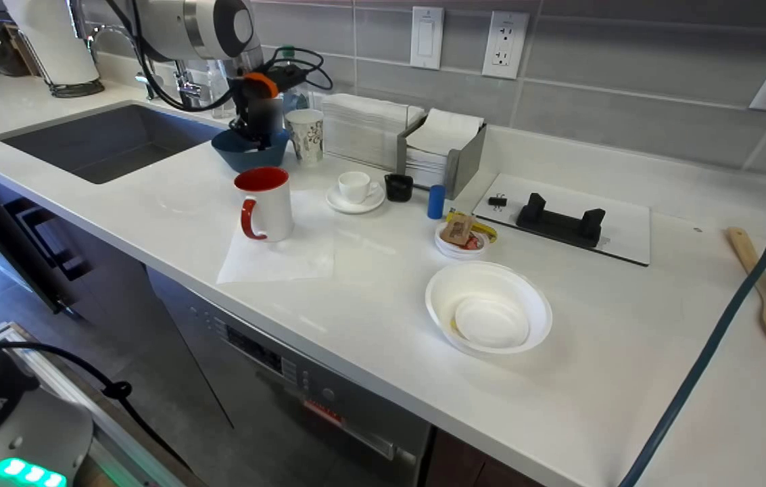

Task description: Use the white spoon to place some liquid from the blue bowl into the white teacup.

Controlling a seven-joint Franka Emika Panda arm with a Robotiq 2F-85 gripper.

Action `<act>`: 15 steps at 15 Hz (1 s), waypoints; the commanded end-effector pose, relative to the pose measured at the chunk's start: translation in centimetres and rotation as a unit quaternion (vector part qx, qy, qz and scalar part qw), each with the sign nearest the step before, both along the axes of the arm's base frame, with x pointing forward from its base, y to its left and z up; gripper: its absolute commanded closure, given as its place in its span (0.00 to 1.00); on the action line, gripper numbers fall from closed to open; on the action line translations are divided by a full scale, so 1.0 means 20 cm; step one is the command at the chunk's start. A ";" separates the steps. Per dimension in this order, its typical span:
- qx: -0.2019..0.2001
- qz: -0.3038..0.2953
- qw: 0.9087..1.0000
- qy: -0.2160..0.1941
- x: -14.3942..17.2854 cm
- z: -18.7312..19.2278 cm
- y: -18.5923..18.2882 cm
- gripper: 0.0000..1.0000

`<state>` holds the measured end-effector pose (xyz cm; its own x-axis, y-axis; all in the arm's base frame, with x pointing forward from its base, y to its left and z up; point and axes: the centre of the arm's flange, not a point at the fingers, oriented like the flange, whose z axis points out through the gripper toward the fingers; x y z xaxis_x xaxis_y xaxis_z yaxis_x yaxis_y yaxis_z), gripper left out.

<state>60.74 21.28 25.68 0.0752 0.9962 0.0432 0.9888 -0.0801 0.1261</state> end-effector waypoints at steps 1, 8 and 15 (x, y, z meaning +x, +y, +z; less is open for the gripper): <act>0.030 0.002 1.000 0.008 -0.01 -0.04 -0.07 0.97; 0.070 -0.006 0.997 0.007 0.00 -0.01 -0.17 0.97; 0.097 0.000 0.995 0.003 0.01 0.00 -0.22 0.97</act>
<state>61.67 17.46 25.72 0.0965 0.9746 0.2022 0.9879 -0.1185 0.0997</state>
